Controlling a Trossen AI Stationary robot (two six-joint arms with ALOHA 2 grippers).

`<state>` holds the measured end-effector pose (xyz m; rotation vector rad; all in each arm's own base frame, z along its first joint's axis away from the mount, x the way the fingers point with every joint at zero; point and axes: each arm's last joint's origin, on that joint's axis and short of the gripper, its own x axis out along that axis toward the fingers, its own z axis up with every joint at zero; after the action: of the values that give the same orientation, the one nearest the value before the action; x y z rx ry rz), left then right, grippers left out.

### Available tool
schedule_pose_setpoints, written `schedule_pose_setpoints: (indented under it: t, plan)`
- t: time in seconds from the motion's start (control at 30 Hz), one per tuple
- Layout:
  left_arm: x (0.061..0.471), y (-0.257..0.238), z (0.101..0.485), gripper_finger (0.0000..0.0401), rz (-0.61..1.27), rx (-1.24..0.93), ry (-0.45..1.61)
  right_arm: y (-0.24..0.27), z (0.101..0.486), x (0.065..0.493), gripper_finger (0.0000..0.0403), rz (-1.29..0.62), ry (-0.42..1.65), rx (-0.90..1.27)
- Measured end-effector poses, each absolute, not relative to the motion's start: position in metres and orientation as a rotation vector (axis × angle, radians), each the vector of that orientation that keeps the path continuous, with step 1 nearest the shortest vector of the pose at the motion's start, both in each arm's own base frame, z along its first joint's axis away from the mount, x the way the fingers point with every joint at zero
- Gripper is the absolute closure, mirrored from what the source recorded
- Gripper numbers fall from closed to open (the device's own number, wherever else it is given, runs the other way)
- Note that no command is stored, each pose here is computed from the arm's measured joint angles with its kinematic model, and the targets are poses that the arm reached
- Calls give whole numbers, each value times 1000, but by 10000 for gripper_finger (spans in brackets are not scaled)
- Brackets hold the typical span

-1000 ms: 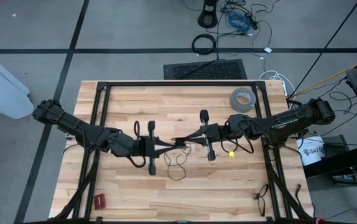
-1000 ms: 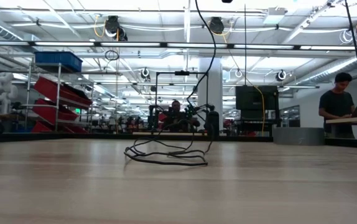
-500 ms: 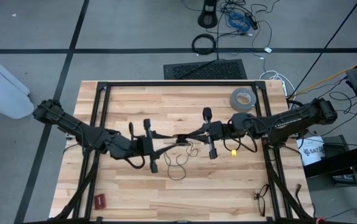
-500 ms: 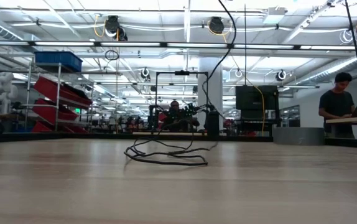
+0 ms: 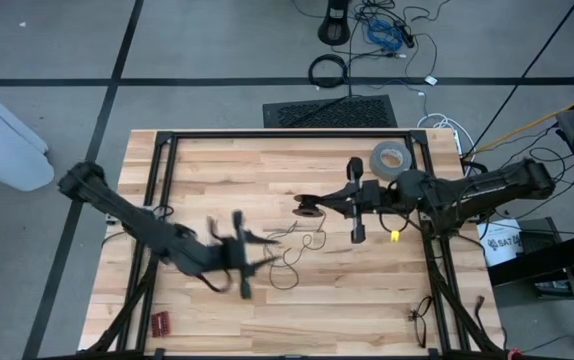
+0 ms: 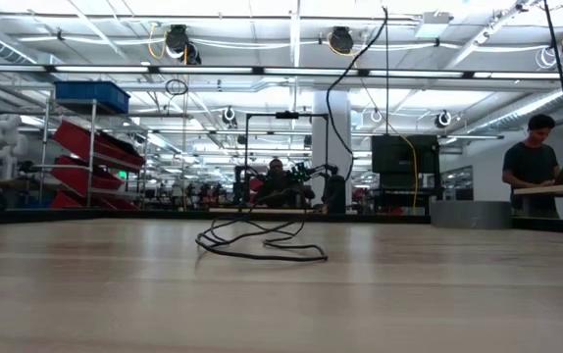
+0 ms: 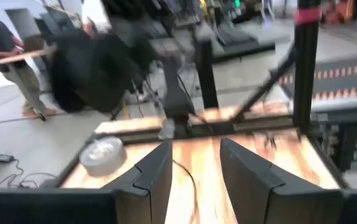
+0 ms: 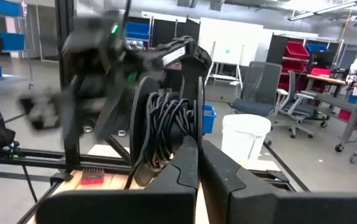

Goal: Coil cords
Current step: Coil the black wire onto the spool

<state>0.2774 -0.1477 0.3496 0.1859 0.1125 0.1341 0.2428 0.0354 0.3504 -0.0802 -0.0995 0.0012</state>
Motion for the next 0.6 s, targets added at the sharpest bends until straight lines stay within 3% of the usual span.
schedule_pose_setpoints:
  t: [0.27, 0.37, 0.6]
  plan:
    - [340, -163, 290, 260, 159, 143, 70, 34, 357, 230, 403, 7, -96, -69]
    - [356, -154, 277, 260, 190, 37, 29, 34, 356, 227, 403, 9, -76, -69]
    - [386, -148, 244, 260, 76, -44, -50, 33, 357, 222, 403, 12, -62, -48]
